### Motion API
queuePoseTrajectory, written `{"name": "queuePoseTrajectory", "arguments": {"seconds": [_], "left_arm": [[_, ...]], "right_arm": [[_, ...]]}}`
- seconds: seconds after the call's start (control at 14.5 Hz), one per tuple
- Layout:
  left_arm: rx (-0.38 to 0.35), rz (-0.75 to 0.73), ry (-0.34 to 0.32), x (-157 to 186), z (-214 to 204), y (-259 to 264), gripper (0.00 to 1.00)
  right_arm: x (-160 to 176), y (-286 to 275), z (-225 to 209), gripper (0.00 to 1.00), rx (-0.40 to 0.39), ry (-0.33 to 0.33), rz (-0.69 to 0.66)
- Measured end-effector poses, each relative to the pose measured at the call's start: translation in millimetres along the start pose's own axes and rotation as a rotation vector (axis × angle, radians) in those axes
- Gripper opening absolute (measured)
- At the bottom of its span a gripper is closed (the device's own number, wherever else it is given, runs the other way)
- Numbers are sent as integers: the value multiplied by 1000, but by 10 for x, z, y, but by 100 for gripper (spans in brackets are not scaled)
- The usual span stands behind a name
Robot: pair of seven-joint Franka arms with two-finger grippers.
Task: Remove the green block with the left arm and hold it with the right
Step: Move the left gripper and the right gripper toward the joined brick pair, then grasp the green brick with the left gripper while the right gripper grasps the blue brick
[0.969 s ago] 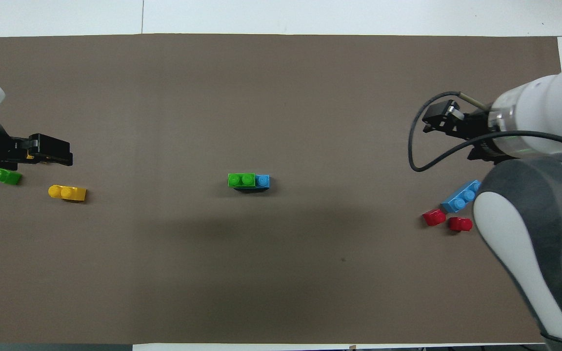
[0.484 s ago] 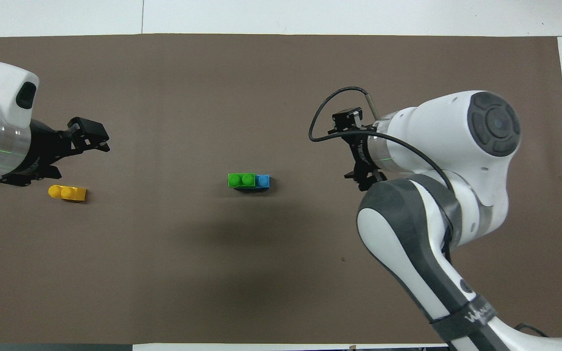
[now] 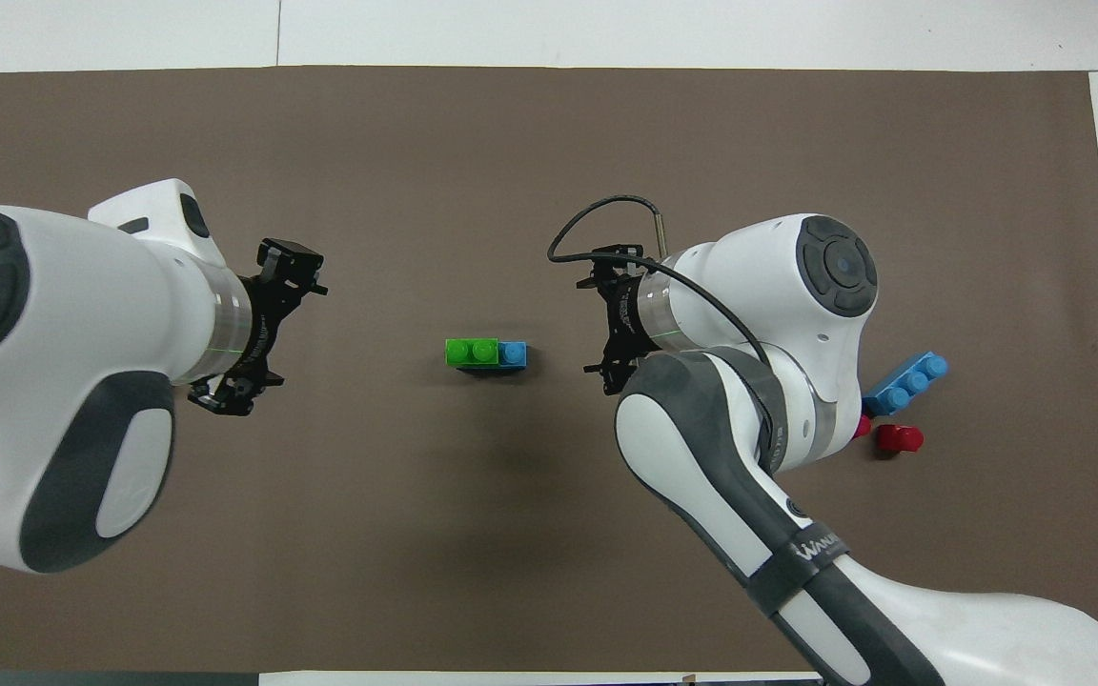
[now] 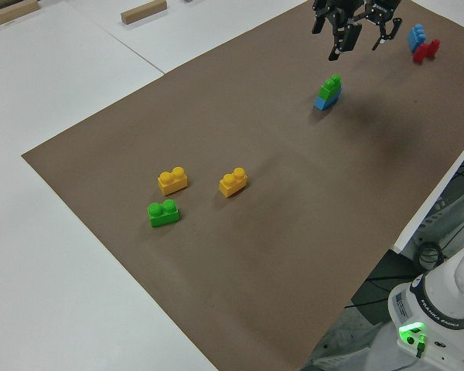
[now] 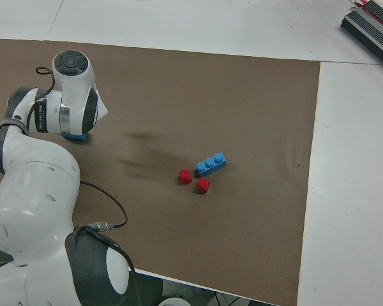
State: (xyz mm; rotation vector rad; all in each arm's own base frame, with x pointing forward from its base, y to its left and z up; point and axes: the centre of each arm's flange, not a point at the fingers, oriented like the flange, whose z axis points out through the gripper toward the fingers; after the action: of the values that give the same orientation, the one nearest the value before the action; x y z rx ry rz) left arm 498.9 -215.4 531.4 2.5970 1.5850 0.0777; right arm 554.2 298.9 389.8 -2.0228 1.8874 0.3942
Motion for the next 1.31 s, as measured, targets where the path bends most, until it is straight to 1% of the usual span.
{"name": "queuePoseTrajectory", "arguments": {"seconds": [0.28,0.55,0.76,0.9,1.18,1.31], "left_arm": [[7,-219,-11,-377,377,116,100],[15,-371,-21,-638,811,265,100],[33,-439,-24,-826,1113,322,100],[38,-484,-25,-915,1241,343,100],[17,-548,-30,-906,1308,388,100],[25,-560,-23,-928,1389,390,100]], "right_arm": [[-160,69,500,100,25,0,39],[-292,155,751,100,32,-14,37],[-370,216,921,100,43,-13,27],[-365,238,1050,100,46,-7,26],[-306,220,1142,100,59,-1,33],[-302,217,1141,100,60,0,34]]}}
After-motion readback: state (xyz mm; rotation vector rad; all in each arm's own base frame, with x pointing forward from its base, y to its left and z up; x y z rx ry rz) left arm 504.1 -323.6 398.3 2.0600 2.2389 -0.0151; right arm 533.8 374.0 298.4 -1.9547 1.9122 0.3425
